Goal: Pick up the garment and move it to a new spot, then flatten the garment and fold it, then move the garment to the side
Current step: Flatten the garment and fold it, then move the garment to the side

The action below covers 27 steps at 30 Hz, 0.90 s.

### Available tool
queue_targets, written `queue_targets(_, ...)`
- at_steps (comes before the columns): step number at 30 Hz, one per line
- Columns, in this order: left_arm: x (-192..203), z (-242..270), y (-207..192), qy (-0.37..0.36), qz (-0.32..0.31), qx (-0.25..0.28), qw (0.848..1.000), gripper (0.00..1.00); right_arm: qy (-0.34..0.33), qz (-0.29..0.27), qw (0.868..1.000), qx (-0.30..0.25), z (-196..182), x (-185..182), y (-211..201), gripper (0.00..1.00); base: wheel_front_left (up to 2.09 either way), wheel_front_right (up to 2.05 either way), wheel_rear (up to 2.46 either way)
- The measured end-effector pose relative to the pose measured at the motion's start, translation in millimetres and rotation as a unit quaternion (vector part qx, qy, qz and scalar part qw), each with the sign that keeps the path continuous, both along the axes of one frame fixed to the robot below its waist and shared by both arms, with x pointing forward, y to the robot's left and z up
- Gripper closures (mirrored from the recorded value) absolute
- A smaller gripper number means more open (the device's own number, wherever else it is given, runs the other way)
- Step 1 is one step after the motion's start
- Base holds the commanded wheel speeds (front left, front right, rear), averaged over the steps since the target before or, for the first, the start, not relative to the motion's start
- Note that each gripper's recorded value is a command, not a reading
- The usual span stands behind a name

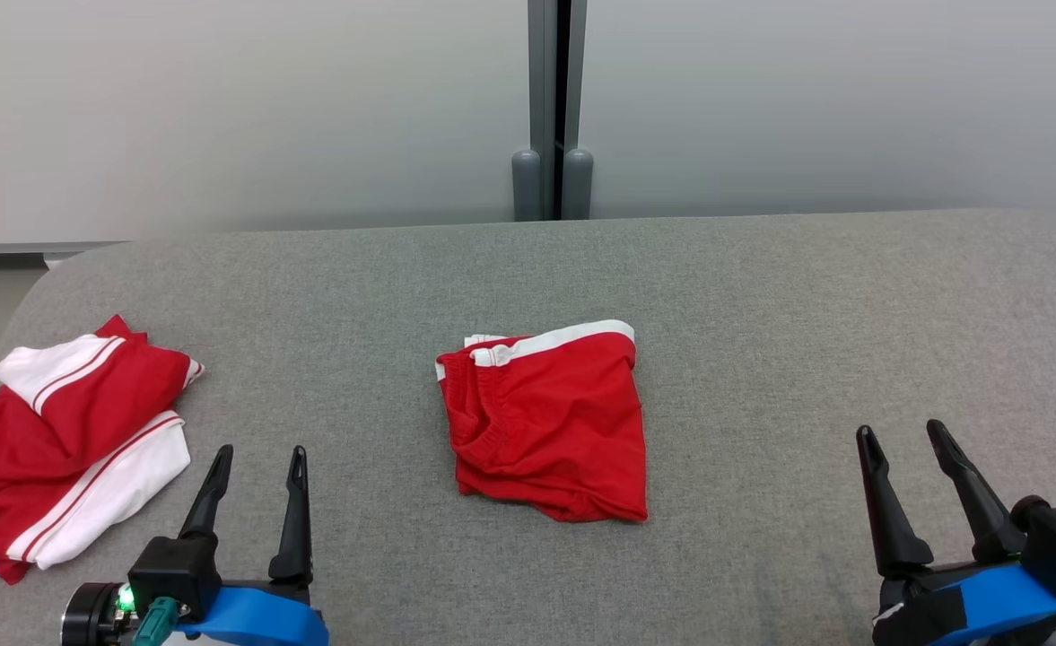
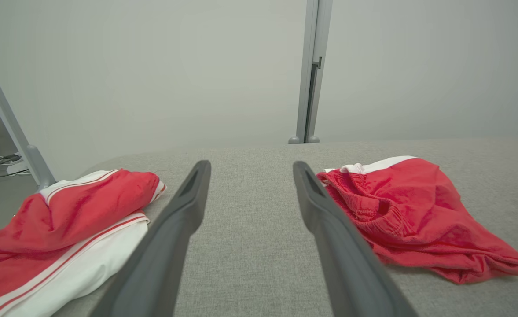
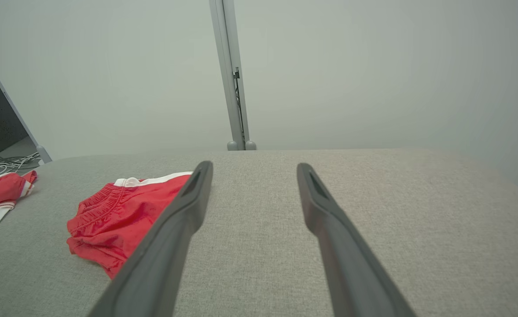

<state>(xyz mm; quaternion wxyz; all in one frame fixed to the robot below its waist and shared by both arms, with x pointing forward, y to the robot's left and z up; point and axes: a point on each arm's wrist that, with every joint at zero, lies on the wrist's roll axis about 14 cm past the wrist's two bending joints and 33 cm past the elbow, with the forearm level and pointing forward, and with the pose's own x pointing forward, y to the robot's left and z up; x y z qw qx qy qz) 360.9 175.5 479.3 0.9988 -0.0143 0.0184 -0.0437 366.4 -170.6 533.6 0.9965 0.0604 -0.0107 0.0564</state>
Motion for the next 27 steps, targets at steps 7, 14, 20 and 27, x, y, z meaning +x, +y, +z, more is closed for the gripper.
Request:
queue_targets(7, 3, -2, 0, 0.003, 0.002, -0.003, 1.0, 0.0, 0.005, -0.001, 1.0, 0.0, -2, 3, 0, 0.0, 0.0, 0.0, 0.0)
queue_targets(14, 18, 10, -2, -0.017, 0.0, -0.002, 1.0, 0.0, 0.025, 0.003, 1.0, -0.006, -13, 16, 2, 0.0, 0.0, 0.0, 0.0)
queue_targets(20, 41, 19, -4, -0.037, -0.001, -0.003, 0.999, 0.0, 0.057, 0.043, 0.997, -0.008, -38, 53, 26, 0.0, 0.0, 0.0, 0.0)
queue_targets(27, 57, 14, 9, -0.036, 0.02, 0.0, 0.999, 0.0, 0.132, 0.12, 0.984, 0.006, -98, 90, 82, 0.0, 0.0, 0.0, 0.0)
